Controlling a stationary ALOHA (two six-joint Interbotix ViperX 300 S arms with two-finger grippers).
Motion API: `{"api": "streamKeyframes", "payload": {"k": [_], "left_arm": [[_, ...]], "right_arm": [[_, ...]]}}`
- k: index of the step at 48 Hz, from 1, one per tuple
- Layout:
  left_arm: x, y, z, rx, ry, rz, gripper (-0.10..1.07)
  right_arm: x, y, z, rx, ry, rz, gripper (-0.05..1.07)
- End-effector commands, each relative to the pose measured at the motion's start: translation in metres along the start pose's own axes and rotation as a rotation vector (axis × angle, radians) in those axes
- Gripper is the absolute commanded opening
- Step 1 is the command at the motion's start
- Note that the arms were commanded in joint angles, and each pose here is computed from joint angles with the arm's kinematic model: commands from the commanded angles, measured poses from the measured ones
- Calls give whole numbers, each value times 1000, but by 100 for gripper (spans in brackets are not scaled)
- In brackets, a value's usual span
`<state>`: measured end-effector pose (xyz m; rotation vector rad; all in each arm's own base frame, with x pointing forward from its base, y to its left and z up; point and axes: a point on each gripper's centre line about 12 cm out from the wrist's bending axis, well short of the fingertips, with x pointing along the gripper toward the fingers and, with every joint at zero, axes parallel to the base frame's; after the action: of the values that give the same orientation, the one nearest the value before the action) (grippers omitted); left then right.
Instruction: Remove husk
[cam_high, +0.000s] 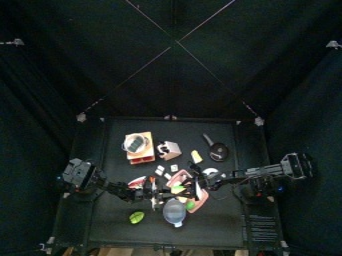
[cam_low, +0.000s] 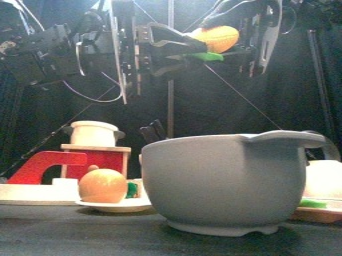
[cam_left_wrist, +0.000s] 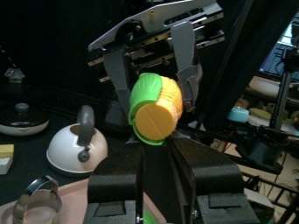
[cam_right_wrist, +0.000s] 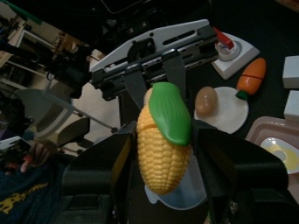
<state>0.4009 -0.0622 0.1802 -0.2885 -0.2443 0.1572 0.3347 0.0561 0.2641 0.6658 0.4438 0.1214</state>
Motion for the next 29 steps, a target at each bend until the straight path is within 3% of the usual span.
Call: {"api": "streamKeyframes", "payload": {"k": [1,29], "left_arm": [[6,11,8,-5,-31,46,50],[0,18,8,-3,-18,71,50]], "right_arm": [[-1,16,4,-6,-8,48,70],[-2,12,-1,0,3,38,70]]}}
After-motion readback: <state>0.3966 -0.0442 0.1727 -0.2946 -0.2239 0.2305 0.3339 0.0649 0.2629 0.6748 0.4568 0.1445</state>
